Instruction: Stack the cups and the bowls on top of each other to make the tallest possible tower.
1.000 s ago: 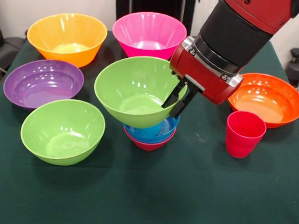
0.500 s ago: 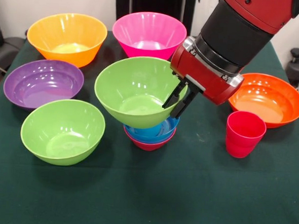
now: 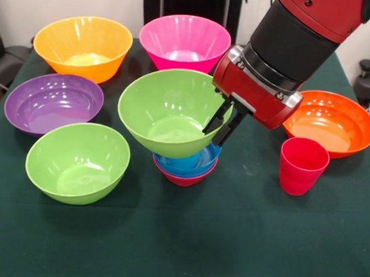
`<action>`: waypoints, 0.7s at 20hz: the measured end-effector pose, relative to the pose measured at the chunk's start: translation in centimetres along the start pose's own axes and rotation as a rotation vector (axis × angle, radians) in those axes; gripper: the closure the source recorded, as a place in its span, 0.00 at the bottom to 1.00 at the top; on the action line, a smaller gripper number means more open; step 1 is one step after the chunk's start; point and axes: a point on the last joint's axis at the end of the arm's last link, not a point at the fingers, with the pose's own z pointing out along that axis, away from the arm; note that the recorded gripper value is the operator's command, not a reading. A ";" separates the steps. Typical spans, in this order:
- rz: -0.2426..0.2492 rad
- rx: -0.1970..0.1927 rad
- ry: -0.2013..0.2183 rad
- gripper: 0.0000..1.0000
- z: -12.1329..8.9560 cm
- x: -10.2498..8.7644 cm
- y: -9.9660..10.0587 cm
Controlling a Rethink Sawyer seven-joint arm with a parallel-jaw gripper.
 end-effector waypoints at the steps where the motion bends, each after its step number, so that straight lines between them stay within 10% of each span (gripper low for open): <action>1: 0.000 0.000 0.000 1.00 0.0 0.0 0.0; 14: -0.009 0.004 0.008 1.00 0.1 0.9 0.3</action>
